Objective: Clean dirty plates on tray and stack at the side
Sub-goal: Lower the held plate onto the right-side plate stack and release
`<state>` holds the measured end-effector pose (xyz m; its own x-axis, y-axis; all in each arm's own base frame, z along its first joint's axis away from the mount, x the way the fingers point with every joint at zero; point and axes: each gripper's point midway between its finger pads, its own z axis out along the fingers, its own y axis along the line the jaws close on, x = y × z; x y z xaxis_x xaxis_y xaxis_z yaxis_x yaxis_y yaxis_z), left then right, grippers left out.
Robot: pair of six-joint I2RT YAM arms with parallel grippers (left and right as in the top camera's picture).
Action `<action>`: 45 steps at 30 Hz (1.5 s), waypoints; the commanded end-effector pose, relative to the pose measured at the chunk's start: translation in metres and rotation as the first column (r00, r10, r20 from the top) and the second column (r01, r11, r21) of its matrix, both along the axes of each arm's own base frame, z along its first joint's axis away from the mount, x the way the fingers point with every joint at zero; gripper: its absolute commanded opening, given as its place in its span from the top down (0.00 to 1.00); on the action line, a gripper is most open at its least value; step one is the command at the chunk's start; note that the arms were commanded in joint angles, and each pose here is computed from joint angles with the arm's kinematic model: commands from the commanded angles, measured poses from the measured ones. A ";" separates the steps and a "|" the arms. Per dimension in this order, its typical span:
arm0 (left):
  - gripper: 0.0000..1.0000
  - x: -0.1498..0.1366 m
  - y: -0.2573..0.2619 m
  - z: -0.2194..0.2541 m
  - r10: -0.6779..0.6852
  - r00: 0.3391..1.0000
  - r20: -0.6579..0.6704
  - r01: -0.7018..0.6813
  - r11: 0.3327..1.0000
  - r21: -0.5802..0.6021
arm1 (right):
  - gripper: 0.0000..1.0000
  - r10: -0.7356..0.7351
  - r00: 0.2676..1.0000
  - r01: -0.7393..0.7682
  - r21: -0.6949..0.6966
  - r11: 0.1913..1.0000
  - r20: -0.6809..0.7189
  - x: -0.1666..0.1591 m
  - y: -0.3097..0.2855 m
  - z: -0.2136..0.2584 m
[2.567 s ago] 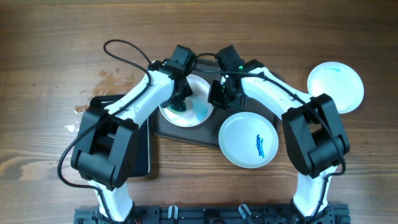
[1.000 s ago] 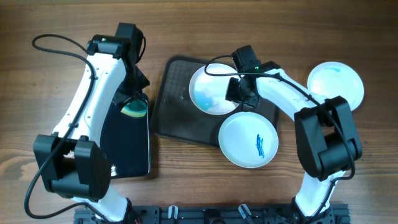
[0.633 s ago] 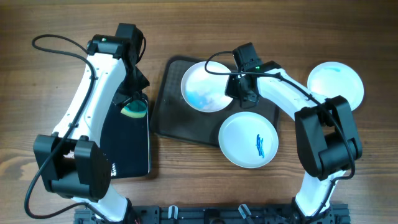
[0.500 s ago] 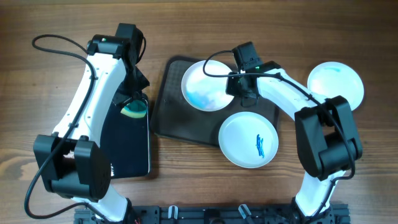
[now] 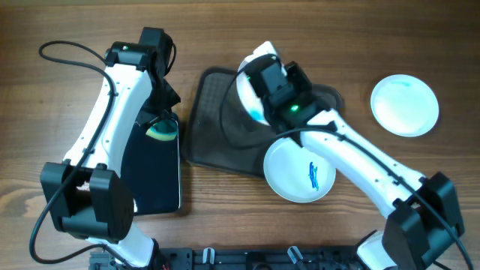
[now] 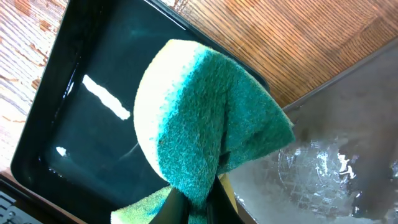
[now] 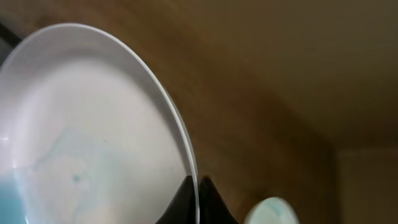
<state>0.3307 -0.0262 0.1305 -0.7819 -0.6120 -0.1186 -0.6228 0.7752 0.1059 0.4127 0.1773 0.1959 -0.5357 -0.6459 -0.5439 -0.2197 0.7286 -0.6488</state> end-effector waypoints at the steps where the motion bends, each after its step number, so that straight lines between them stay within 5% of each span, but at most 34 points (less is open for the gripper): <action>1: 0.96 0.004 0.003 0.007 -0.009 1.000 0.027 0.009 1.000 0.003 | 0.96 -0.095 0.975 0.141 -0.225 0.964 0.202 -0.006 -0.014 0.054; 8: 0.96 0.006 0.003 0.007 -0.019 0.999 0.034 0.019 1.000 0.002 | 0.95 -0.013 0.952 0.144 -0.409 0.901 0.306 -0.033 0.026 0.097; 21: 0.96 0.006 0.003 0.007 -0.019 0.999 0.031 0.019 1.000 0.002 | 0.96 -0.009 0.946 0.137 -0.373 0.918 0.325 -0.037 0.034 0.098; 24: 0.96 0.003 0.003 0.007 -0.019 1.000 0.022 0.019 1.000 0.003 | 0.96 -0.048 0.929 0.174 -0.318 0.932 0.368 -0.040 0.034 0.104; 27: 0.96 0.003 0.003 0.007 -0.019 1.000 0.023 0.019 1.000 0.003 | 0.96 -0.001 0.964 0.052 -0.184 0.982 0.267 -0.029 0.041 0.065; 29: 0.96 0.002 0.003 0.007 -0.019 1.000 0.015 0.019 1.000 0.004 | 0.96 -0.036 0.999 0.036 0.135 0.990 -0.007 -0.033 0.033 -0.004; 32: 0.96 0.002 0.003 0.007 -0.019 1.000 0.015 0.019 1.000 0.004 | 0.96 -0.118 0.949 0.252 0.481 0.840 -0.291 -0.032 0.016 -0.047; 35: 0.96 0.001 0.000 0.006 -0.020 1.000 0.013 0.020 1.000 -0.015 | 0.96 -0.239 0.848 0.523 0.682 0.511 -0.472 -0.001 -0.054 -0.055; 39: 0.96 0.004 0.000 0.007 -0.019 1.000 0.025 0.020 1.000 -0.016 | 0.96 -0.432 0.723 0.676 0.680 0.283 -0.539 0.010 -0.166 -0.062; 45: 0.96 0.007 -0.001 0.007 -0.019 0.999 0.035 0.020 1.000 -0.018 | 0.96 -0.638 0.457 0.814 0.581 0.018 -0.620 -0.023 -0.319 -0.103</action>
